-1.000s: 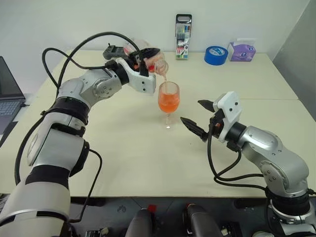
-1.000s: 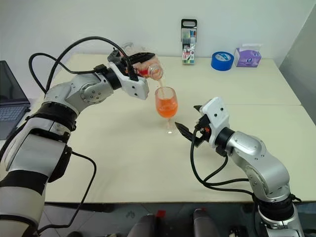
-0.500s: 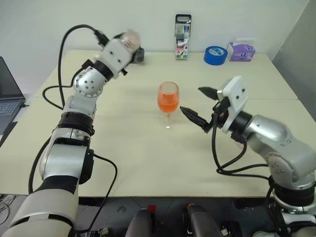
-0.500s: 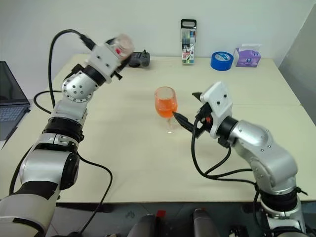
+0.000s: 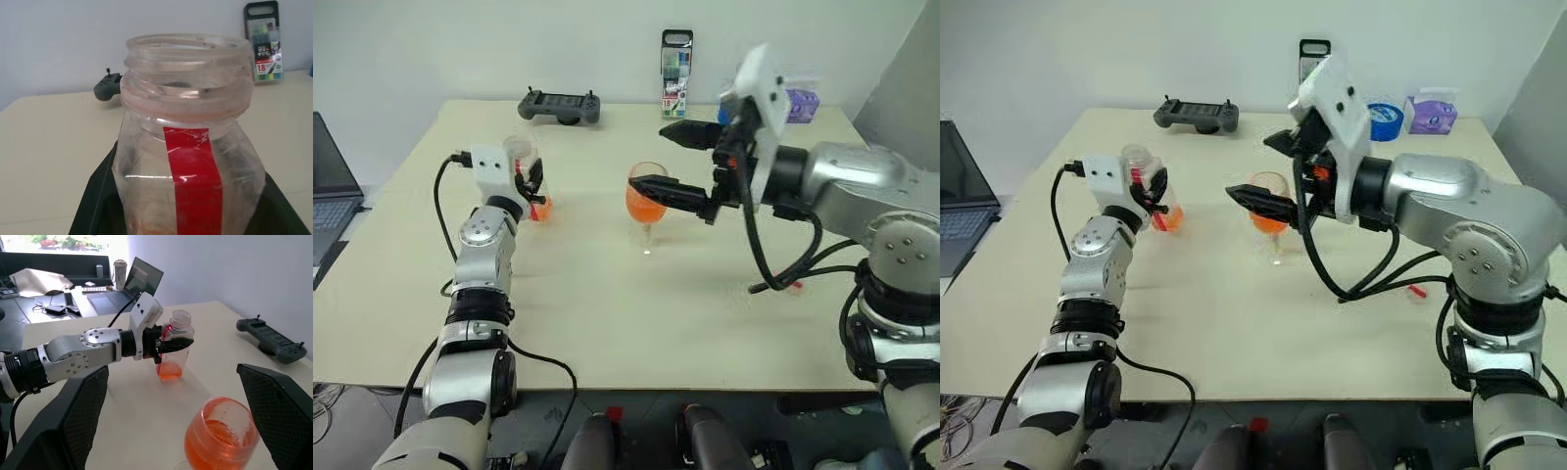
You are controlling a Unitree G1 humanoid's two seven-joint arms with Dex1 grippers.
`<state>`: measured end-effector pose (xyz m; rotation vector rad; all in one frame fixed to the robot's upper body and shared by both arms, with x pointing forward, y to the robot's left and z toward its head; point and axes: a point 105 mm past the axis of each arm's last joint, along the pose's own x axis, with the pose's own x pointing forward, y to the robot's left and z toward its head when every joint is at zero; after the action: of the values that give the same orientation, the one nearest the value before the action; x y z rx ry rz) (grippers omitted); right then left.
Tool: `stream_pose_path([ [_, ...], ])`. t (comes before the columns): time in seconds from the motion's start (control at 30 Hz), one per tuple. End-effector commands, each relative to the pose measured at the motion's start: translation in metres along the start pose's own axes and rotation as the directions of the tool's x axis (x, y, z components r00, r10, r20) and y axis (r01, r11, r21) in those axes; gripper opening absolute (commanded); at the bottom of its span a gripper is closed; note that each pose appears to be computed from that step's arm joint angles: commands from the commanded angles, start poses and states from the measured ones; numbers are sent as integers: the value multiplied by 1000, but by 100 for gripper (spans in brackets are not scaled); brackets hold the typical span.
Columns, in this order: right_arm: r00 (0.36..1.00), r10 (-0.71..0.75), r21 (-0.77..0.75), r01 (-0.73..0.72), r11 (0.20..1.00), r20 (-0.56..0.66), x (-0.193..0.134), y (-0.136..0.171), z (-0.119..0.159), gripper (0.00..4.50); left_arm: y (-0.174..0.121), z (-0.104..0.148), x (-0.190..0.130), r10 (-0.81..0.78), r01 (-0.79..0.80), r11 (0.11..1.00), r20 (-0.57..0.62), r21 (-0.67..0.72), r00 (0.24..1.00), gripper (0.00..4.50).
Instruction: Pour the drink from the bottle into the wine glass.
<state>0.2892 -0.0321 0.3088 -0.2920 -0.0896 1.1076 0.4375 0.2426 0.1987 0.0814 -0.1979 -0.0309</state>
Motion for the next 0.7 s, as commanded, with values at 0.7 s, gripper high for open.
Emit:
stream_pose_path([
  [0.7, 999, 28, -72, -30, 997, -22, 12, -12, -9, 450, 4, -16, -13, -5, 6, 999, 4, -48, 1000, 171],
])
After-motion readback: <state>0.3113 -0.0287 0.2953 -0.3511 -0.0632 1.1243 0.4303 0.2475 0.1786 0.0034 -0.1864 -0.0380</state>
